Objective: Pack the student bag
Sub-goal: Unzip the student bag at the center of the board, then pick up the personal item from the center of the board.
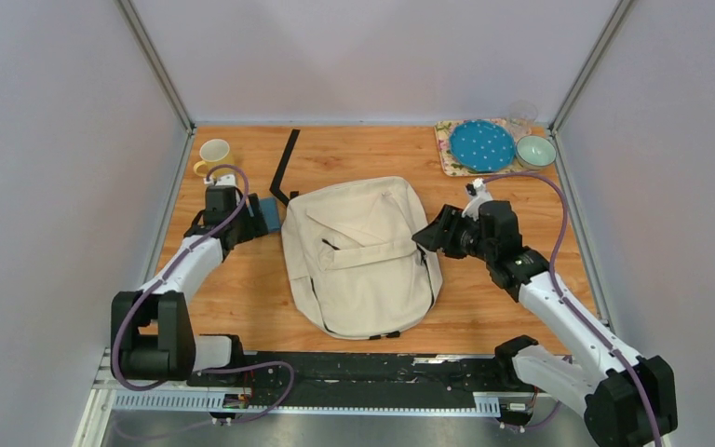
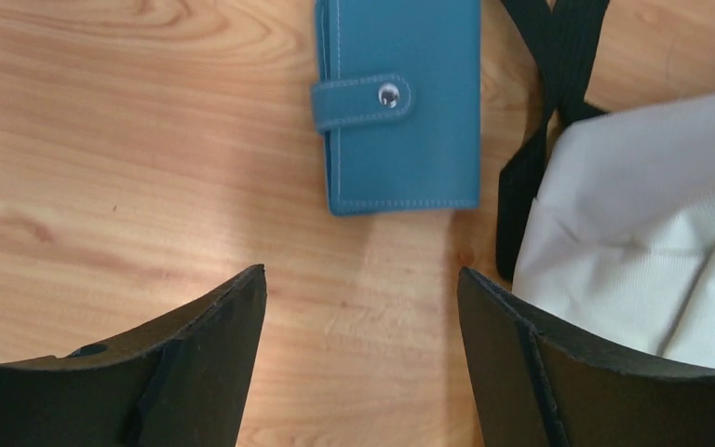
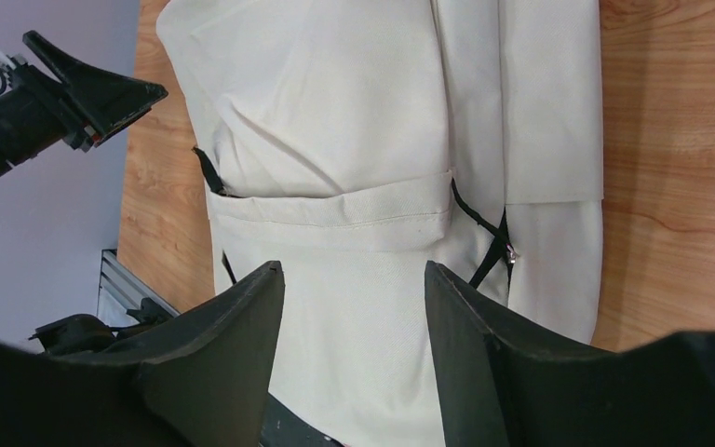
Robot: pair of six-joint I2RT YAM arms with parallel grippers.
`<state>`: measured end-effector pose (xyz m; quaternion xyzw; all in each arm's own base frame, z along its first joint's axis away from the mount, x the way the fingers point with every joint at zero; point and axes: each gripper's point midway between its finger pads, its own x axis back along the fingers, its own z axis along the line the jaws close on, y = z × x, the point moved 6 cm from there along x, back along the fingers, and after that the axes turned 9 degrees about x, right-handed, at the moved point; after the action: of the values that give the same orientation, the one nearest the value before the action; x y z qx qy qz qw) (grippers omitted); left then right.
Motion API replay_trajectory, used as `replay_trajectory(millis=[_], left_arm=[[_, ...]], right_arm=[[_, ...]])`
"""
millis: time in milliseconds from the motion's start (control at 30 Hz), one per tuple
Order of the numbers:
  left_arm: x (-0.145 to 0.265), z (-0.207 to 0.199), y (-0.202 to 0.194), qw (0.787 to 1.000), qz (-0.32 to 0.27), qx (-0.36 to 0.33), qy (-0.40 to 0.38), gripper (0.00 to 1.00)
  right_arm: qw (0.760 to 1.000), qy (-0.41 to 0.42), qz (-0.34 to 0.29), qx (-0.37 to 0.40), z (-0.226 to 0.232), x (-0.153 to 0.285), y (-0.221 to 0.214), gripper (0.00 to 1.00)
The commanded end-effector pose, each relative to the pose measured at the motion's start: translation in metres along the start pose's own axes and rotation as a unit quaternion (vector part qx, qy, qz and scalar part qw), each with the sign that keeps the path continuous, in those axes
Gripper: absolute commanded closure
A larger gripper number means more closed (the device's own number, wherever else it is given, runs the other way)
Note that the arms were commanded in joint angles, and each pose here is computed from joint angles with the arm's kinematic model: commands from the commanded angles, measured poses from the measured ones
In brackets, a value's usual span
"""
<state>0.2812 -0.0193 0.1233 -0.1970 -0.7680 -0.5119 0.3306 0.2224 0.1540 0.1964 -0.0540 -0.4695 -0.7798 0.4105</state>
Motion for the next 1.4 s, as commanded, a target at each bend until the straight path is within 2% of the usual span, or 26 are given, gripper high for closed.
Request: replay_trajectory(millis=[0,133,233,367,500,700,800,867,933,967,1200,1367], left_arm=[[-0.016,-0.01,0.038,0.996,-0.027,0.057,-0.065,0.18],[-0.038,-0.008,0.044,0.994,-0.016,0.075,-0.079,0.18],[-0.058,-0.003,0.034,0.994,0.021,0.079,-0.067,0.19],[-0.07,-0.002,0.025,0.993,0.036,0.088,-0.075,0.19],[-0.08,0.0,0.014,0.991,0.062,0.09,-0.074,0.26],[-0.085,0.008,-0.002,0.991,0.078,0.092,-0.055,0.48],[-0.087,0.012,-0.009,0.991,0.088,0.087,-0.046,0.64],[-0.086,0.013,-0.011,0.991,0.089,0.086,-0.044,0.82],[-0.085,0.014,-0.011,0.992,0.088,0.085,-0.042,0.97],[-0.085,0.014,-0.011,0.992,0.088,0.085,-0.042,1.0],[-0.073,0.012,-0.002,0.993,0.069,0.083,-0.046,1.0],[-0.044,0.011,0.016,0.996,0.027,0.08,-0.034,1.0]], right_arm=[[1.0,0.017,-0.009,0.004,0.007,0.011,-0.002,0.39],[1.0,0.01,-0.004,0.001,0.004,0.014,-0.009,0.4],[1.0,0.007,-0.003,0.001,0.002,0.016,-0.011,0.39],[1.0,0.0,-0.004,-0.003,-0.001,0.017,-0.015,0.39],[1.0,-0.003,0.0,-0.008,-0.002,0.017,-0.017,0.39],[1.0,-0.007,-0.001,-0.009,-0.004,0.016,-0.017,0.39],[1.0,-0.008,0.001,-0.01,-0.004,0.014,-0.017,0.39],[1.0,-0.009,0.001,-0.01,-0.005,0.014,-0.017,0.39],[1.0,-0.01,0.001,-0.011,-0.005,0.014,-0.017,0.39],[1.0,-0.011,0.002,-0.012,-0.005,0.013,-0.018,0.39],[1.0,-0.014,0.004,-0.017,-0.007,0.014,-0.021,0.39],[1.0,-0.008,0.001,-0.017,-0.004,0.016,-0.019,0.39]])
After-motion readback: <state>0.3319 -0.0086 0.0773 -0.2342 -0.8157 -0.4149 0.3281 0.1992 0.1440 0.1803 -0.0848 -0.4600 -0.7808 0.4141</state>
